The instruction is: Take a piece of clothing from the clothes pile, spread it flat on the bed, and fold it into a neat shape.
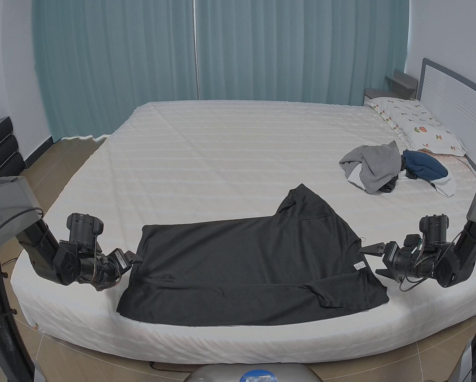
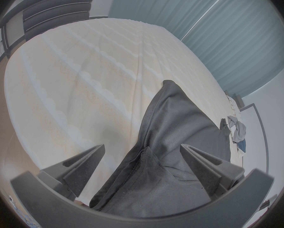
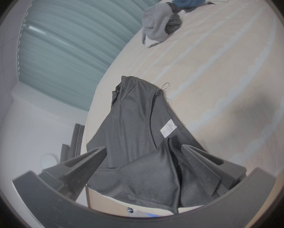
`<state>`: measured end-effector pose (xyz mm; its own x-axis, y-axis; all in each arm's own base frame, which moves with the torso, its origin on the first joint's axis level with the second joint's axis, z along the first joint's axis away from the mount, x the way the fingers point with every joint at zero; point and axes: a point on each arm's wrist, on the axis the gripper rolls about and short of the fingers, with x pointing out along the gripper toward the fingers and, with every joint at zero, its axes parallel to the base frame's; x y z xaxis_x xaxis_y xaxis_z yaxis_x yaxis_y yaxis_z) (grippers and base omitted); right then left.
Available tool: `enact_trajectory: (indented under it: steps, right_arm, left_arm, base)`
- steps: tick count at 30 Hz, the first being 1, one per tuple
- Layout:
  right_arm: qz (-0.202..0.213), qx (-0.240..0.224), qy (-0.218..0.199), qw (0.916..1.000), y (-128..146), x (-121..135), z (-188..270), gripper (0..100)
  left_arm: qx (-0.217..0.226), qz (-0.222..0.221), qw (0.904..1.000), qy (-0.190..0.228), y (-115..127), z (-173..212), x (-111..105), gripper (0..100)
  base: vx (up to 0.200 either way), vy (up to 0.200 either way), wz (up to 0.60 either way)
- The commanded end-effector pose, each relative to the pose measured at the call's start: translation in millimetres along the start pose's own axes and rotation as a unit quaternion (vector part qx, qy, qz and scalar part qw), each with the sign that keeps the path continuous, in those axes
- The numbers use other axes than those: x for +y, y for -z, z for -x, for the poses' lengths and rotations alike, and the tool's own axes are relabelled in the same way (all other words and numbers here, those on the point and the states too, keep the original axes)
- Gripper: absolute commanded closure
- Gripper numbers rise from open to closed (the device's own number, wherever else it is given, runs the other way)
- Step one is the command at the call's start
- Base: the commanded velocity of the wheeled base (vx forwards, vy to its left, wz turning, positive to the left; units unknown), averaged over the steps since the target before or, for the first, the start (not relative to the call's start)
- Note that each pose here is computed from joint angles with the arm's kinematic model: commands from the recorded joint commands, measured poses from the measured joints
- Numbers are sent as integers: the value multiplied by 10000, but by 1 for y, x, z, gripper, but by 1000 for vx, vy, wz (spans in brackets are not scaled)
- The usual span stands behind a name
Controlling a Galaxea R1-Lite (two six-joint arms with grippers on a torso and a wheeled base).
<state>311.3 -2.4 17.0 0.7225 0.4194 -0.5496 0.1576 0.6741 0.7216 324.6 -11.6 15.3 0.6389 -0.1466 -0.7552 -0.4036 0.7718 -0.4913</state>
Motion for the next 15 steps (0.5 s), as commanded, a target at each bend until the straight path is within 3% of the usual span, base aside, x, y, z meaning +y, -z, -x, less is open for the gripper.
enact_trajectory:
  steps: [1, 9, 15]
  right_arm:
    - [9, -79, -97, 9999, -2, 7, 7, 0]
    - [-10, -74, -85, 9999, -1, 7, 7, 0]
    - [-24, -69, -62, 10000, 0, 6, 9, 0]
  left_arm:
    - [-94, 153, 9998, 89, -5, 6, -2, 0]
    - [-131, 229, 9996, 116, -6, 4, -1, 0]
    - [-132, 258, 9995, 131, -7, 4, 0, 0]
  base:
    - [0, 0, 0]
    - [0, 0, 0]
    - [200, 0, 0]
